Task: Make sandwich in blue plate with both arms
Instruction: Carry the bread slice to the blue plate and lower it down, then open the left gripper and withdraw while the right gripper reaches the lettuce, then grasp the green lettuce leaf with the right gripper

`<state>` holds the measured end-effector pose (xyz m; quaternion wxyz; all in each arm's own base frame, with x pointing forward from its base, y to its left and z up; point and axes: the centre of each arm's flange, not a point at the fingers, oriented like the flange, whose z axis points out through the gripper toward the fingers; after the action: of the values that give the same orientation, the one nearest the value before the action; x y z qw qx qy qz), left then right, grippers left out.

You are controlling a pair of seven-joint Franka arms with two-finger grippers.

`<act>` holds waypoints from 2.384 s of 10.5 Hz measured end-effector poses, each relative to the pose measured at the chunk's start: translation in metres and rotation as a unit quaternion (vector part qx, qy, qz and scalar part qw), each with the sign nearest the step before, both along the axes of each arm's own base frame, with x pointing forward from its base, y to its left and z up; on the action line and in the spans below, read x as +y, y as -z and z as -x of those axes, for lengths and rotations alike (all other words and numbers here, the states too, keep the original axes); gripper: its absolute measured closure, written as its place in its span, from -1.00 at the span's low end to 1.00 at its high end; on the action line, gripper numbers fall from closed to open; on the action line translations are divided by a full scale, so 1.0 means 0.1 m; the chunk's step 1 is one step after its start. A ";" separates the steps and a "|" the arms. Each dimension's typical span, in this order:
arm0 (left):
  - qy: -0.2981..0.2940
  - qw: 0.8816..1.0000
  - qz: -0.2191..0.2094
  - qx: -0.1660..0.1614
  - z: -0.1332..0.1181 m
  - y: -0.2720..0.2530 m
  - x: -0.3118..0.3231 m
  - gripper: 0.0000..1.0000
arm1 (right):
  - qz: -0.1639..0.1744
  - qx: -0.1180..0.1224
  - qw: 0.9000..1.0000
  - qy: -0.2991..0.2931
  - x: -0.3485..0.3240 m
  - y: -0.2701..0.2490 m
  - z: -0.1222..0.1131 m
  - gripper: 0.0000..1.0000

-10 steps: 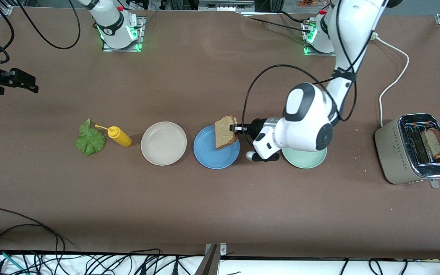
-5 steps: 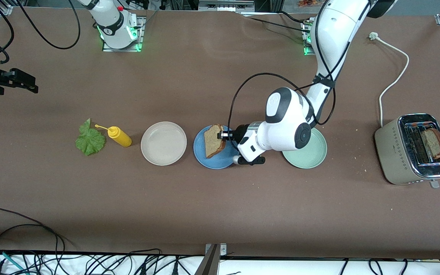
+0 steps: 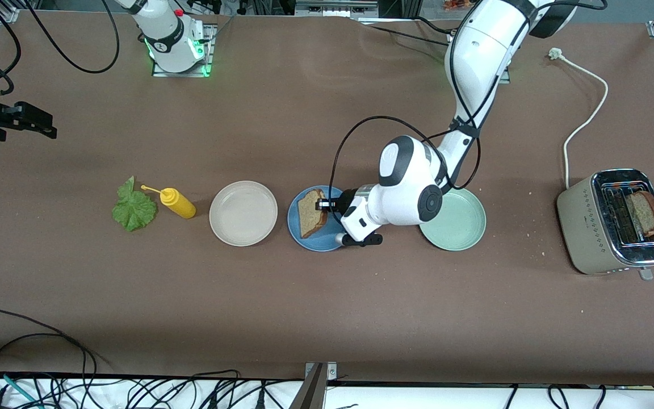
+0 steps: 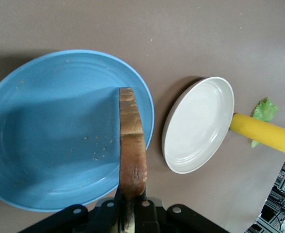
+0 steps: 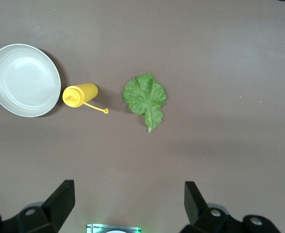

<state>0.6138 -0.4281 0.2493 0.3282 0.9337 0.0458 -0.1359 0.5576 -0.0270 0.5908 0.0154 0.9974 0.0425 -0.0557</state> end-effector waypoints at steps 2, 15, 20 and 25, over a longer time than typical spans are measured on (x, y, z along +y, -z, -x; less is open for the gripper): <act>-0.002 1.000 -0.003 0.002 -0.01 0.07 0.01 0.81 | 0.000 0.000 1.000 0.000 0.00 0.00 0.00 -1.00; -0.019 0.997 -0.042 -0.060 -0.76 0.16 1.42 -1.00 | 0.000 0.000 1.000 0.000 0.00 0.00 0.00 -1.00; -0.021 0.985 -0.099 -0.140 -0.78 -1.42 2.59 -1.00 | -0.001 0.079 0.997 -0.016 0.01 0.88 -0.30 -1.00; 0.091 0.944 -0.274 -0.162 0.10 -2.79 3.25 -1.00 | -0.027 0.177 0.980 -0.083 -0.31 2.43 -0.60 -1.00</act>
<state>0.6034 -0.1032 0.5287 0.0489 0.9971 -0.0582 0.0059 0.6176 -0.0583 0.3480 -0.0151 0.9649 0.1285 -0.2284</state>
